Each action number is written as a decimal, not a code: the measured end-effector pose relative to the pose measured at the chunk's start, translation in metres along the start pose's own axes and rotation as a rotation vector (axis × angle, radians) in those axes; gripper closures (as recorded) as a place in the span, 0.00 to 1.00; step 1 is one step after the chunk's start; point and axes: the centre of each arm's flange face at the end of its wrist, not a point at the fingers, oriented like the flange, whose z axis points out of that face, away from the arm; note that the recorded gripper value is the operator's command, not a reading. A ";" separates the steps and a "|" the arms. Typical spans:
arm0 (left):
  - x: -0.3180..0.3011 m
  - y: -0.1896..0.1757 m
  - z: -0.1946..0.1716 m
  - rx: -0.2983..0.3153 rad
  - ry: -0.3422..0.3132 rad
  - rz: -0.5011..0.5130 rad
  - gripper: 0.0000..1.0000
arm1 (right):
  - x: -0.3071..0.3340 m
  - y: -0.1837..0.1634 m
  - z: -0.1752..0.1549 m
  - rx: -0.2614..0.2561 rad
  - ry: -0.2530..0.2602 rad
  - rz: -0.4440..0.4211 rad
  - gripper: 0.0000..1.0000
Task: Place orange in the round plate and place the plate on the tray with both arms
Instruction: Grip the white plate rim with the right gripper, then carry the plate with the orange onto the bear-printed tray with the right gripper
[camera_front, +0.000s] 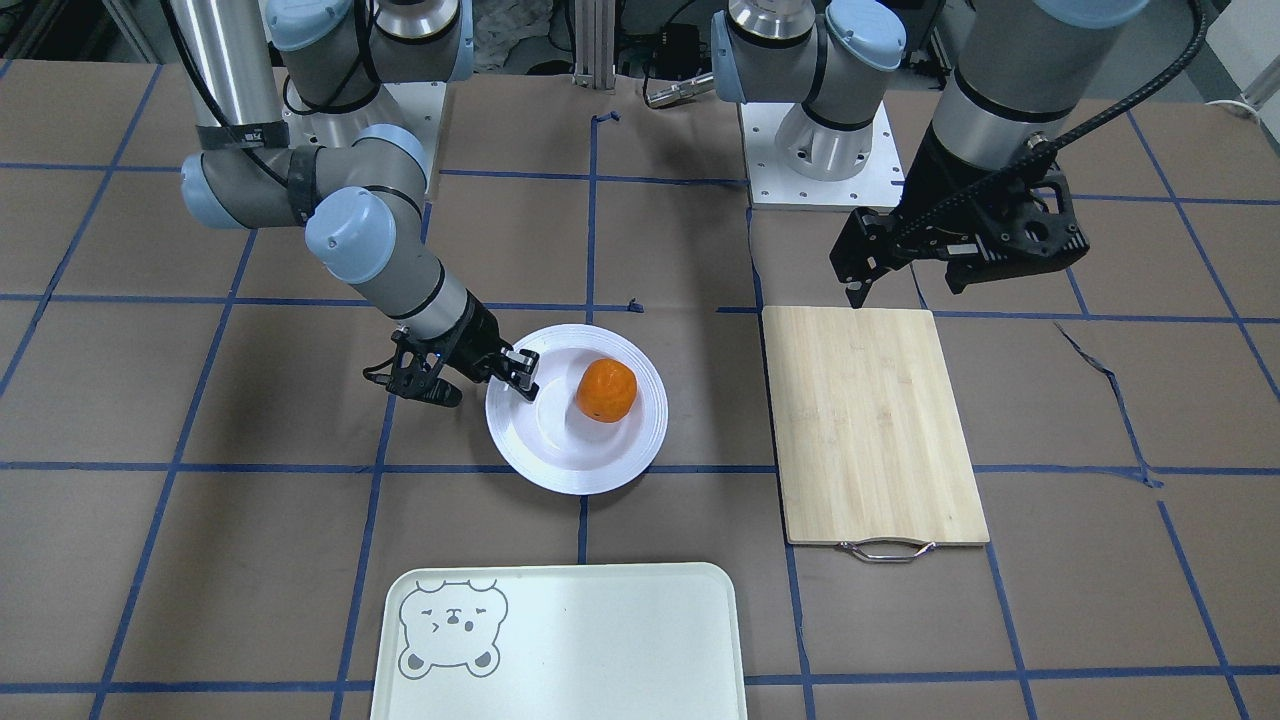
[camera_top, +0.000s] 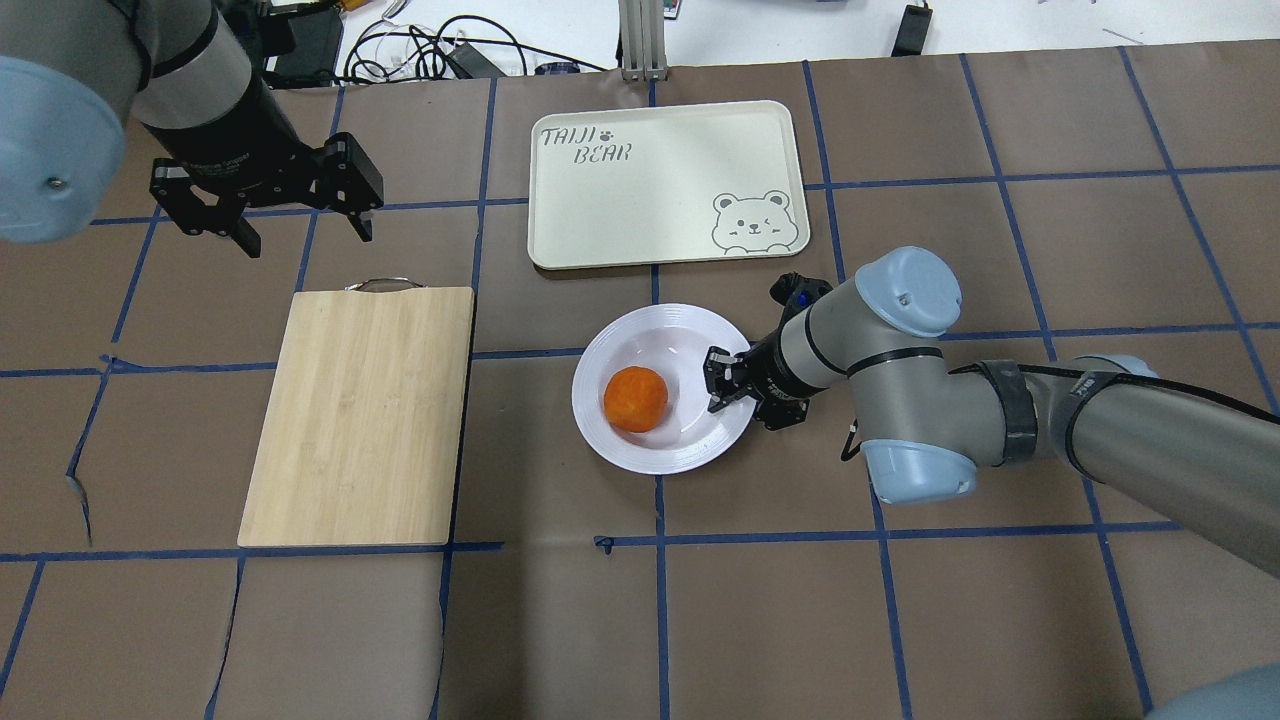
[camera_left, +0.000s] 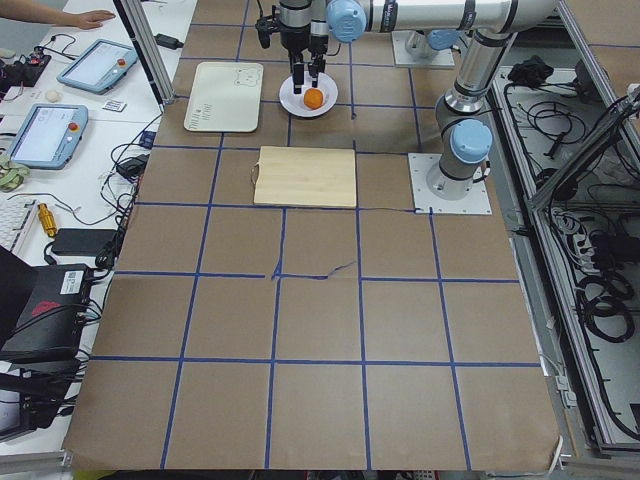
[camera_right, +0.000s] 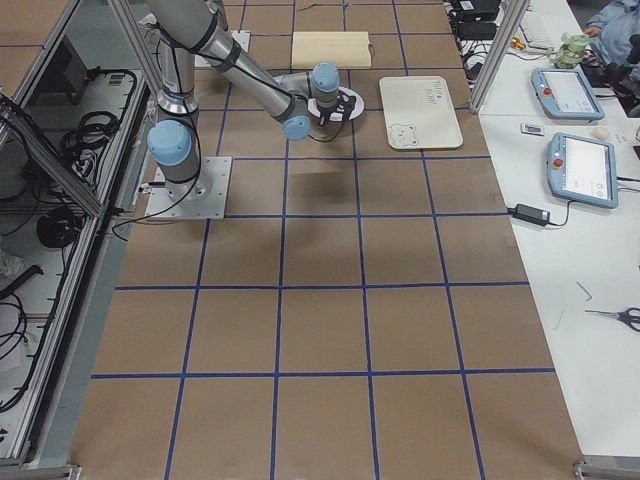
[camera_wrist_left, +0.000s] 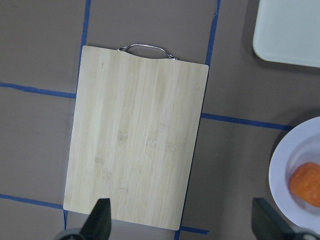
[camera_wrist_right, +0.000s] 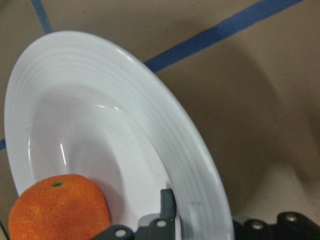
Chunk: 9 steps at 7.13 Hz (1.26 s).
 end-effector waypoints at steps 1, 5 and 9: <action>-0.001 0.000 0.000 0.001 0.000 -0.001 0.00 | -0.004 0.000 -0.005 -0.002 -0.027 0.031 1.00; -0.003 0.000 -0.002 0.005 0.003 -0.007 0.00 | -0.029 -0.021 -0.029 0.043 -0.084 0.033 1.00; -0.003 -0.001 0.001 0.001 0.003 -0.007 0.00 | -0.098 -0.116 -0.059 0.175 -0.150 -0.024 1.00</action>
